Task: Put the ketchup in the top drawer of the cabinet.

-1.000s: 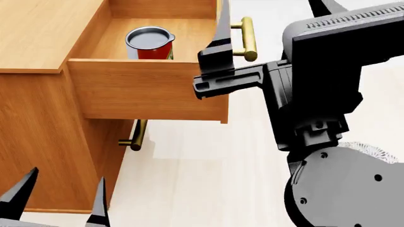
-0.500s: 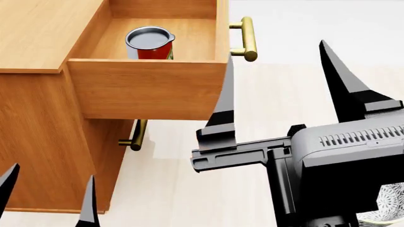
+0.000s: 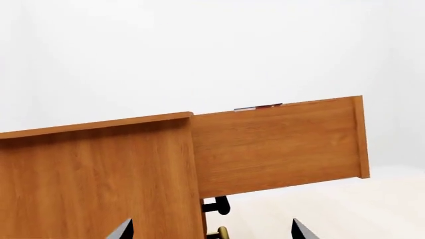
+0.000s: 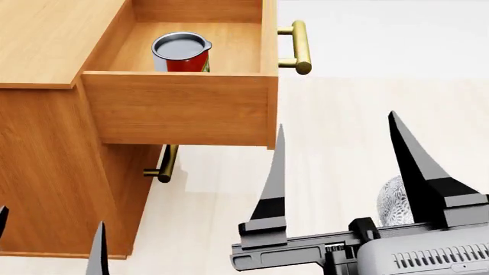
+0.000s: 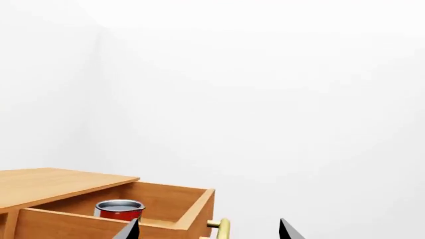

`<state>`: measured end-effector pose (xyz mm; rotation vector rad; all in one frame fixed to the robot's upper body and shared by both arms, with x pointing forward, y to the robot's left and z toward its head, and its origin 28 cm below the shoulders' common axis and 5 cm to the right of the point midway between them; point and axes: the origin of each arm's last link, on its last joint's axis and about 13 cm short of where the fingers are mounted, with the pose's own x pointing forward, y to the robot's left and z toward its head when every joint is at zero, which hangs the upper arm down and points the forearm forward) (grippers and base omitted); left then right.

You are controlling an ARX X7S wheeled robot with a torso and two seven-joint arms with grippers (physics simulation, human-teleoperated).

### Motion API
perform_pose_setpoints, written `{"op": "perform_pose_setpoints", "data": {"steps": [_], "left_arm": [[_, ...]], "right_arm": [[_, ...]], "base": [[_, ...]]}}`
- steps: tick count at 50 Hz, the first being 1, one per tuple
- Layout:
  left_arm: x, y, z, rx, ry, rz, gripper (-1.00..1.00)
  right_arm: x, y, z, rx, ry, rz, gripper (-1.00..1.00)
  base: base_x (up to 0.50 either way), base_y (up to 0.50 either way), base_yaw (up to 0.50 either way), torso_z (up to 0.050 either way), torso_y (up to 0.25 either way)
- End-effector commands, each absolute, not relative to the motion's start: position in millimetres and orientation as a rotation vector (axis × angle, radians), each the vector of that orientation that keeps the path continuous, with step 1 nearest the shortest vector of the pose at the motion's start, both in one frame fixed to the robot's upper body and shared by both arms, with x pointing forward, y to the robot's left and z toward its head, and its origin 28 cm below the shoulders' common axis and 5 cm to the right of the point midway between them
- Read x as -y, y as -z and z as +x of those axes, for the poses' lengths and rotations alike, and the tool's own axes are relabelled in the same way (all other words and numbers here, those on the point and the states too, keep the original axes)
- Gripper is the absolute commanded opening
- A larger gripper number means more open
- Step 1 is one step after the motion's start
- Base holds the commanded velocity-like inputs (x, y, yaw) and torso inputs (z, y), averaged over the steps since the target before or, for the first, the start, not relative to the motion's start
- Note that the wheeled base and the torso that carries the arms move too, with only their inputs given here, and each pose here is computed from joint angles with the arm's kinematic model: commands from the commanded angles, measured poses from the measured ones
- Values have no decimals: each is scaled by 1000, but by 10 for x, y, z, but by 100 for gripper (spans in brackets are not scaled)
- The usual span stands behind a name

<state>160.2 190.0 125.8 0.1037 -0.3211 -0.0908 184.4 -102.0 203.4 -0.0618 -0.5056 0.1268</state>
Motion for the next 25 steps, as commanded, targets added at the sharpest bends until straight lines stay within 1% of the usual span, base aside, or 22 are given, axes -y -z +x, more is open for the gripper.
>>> {"op": "perform_pose_setpoints", "data": {"steps": [1,25], "left_arm": [[-1904,-1276,1527,335,93,97,100],[-1913,-1259,1543,329,87,98,100]], "right_arm": [[1009,-1975,1745,495,-134,-49,100],[1006,-1913,1765,473,-132,-35,100]], "base": [[0,0,0,0,0],[0,0,0,0,0]]}}
